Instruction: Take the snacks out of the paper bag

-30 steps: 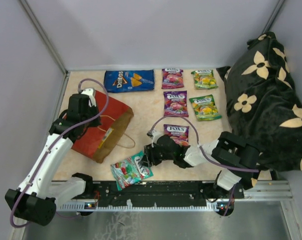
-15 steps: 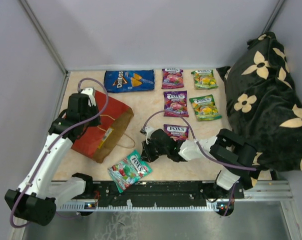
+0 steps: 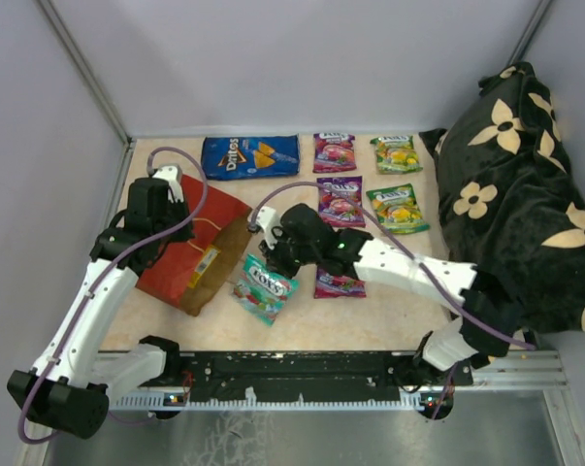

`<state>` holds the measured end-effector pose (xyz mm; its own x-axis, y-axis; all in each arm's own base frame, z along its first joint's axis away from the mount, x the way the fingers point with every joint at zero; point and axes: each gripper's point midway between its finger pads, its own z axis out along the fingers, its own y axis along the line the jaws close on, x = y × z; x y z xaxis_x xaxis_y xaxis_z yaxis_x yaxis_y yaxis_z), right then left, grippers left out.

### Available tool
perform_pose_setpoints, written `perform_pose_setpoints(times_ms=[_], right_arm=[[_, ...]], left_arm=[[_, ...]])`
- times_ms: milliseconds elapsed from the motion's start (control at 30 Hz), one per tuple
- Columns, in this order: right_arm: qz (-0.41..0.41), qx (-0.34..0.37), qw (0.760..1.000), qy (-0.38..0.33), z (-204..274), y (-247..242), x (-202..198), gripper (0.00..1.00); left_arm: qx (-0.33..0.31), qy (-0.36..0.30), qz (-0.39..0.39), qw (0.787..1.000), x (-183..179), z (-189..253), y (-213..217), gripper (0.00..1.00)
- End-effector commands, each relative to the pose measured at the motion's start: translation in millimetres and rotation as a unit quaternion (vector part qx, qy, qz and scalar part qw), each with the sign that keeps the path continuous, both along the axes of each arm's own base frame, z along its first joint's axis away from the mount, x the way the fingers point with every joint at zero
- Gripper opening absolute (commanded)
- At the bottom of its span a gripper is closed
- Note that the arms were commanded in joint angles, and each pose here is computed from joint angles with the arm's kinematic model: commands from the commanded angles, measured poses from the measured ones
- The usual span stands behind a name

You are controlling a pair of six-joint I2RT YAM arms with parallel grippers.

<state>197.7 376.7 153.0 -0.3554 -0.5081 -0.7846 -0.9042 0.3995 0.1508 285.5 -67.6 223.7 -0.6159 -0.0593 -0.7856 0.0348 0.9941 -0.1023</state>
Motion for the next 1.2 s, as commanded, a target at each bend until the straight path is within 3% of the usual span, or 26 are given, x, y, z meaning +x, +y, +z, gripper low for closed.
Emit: perform_pose_setpoints(times_ms=[0, 233, 400, 500, 600, 800, 1167], right_arm=[[0.044, 0.001, 0.988, -0.15, 87, -36, 6, 0.0], [0.071, -0.044, 0.969, -0.233, 129, -101, -13, 0.0], [0.106, -0.087, 0.943, -0.304, 131, -140, -14, 0.0], [0.106, -0.105, 0.949, -0.276, 122, -163, -5, 0.0], [0.058, -0.197, 0.951, -0.23, 96, -203, 11, 0.0], [-0.011, -0.328, 0.929, -0.173, 76, -289, 24, 0.0], [0.024, -0.354, 0.922, -0.154, 65, -313, -5, 0.0]], left_arm=[[-0.012, -0.029, -0.009, 0.999, 6, 19, -4, 0.0], [-0.023, -0.034, -0.02, 0.999, 6, 24, -9, 0.0], [-0.033, -0.033, -0.039, 0.998, 10, 25, -18, 0.0], [-0.04, -0.031, -0.048, 0.998, 12, 23, -23, 0.0], [-0.054, -0.031, -0.064, 0.996, 15, 23, -32, 0.0], [-0.073, -0.023, -0.096, 0.992, 23, 20, -48, 0.0], [-0.074, -0.015, -0.116, 0.99, 29, 1, -55, 0.0]])
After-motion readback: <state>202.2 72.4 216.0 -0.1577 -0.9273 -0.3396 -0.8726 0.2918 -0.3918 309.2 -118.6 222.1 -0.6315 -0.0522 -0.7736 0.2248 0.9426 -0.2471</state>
